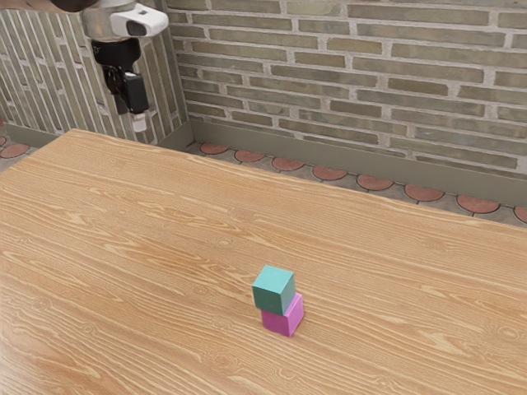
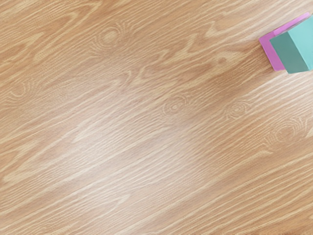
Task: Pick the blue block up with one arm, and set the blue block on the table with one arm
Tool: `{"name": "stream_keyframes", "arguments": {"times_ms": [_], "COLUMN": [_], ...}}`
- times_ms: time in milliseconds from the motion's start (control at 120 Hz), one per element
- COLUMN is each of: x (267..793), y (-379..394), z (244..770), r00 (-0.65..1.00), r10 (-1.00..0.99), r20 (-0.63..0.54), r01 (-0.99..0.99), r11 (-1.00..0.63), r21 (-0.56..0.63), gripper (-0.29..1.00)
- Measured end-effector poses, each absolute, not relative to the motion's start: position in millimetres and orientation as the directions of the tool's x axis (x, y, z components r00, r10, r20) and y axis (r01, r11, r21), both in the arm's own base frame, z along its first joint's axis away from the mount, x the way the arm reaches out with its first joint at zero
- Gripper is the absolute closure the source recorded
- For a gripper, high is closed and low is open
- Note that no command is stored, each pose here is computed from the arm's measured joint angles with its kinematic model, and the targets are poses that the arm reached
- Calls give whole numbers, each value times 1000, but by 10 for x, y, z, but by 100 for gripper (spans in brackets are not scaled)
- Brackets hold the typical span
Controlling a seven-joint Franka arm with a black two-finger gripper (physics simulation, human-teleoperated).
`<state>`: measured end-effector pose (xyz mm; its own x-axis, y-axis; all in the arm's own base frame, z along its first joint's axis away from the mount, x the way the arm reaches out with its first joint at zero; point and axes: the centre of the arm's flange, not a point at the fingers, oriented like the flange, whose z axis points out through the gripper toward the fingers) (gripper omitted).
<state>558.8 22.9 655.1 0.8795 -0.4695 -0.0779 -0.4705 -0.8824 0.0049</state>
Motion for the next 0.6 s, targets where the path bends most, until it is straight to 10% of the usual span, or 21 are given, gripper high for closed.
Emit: {"name": "stream_keyframes", "arguments": {"times_ms": [217,333,600], "x": [5582,5180,5495], "y": [233,209,-593], "z": [6569,7453,6355], "r00": [855,852,918], "r10": [-514,-522,-376], "r20": [-72,48,-128], "r01": [-514,-518,-379], "r11": [-858,-852,-925], "r21": [16,-77,3], "gripper": [0,0,0]}}
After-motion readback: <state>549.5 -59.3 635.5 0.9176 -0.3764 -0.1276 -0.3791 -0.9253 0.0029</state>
